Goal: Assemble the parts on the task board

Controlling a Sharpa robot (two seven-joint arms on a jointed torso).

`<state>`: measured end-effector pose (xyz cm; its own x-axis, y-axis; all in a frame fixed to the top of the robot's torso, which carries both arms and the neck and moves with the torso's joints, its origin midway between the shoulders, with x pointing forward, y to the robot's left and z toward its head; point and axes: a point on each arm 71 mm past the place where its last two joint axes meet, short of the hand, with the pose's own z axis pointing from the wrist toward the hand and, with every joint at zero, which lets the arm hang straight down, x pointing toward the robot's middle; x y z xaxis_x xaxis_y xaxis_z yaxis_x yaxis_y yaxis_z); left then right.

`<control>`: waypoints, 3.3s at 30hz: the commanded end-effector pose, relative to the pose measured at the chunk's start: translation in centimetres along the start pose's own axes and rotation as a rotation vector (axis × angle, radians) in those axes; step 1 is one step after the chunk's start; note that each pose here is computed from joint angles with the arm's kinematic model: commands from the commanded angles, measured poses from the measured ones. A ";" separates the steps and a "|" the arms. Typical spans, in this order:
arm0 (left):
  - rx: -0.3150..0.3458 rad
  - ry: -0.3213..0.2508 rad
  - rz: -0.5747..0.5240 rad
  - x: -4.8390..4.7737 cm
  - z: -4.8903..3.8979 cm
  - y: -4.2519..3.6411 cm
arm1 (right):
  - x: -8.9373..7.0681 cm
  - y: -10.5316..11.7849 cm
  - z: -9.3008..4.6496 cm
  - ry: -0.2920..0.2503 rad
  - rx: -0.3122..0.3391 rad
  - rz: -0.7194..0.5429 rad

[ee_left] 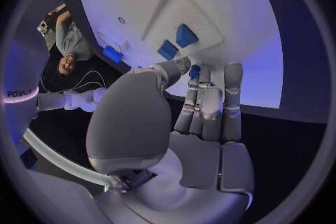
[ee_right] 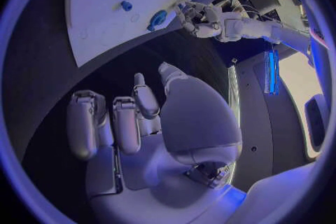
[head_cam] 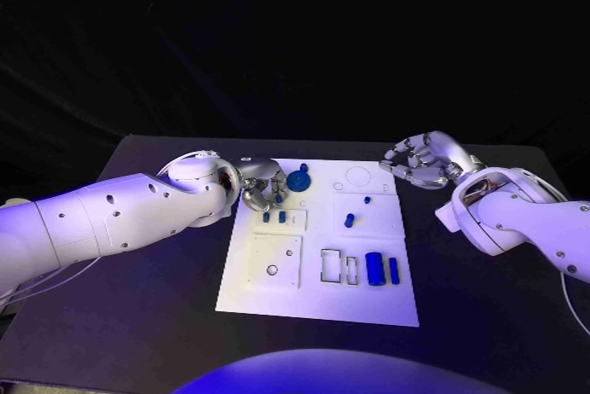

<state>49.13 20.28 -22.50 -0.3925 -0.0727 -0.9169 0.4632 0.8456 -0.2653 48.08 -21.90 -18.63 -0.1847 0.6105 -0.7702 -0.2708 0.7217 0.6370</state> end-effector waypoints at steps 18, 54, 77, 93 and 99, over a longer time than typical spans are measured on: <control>-0.022 -0.032 0.003 -0.27 -0.27 0.84 | 0.1 -0.1 0.0 0.025 -0.004 -0.024; 0.143 -0.400 -1.145 -4.76 -5.71 4.65 | 4.0 1.2 0.6 0.312 -0.111 -0.564; 0.166 -0.413 -1.207 -4.88 -6.08 4.11 | 7.0 2.5 1.8 0.333 -0.117 -0.644; 0.170 -0.393 -1.206 -4.79 -6.02 4.02 | 7.9 2.0 1.5 0.363 -0.111 -0.674; 0.170 -0.391 -1.201 -4.78 -5.98 3.98 | 8.1 2.1 1.4 0.346 -0.120 -0.664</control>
<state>48.13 27.40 -17.54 -0.3738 -0.9222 -0.0995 0.0807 0.0746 -0.9939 47.90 -14.99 -22.18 -0.1873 -0.0468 -0.9812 -0.5227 0.8504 0.0592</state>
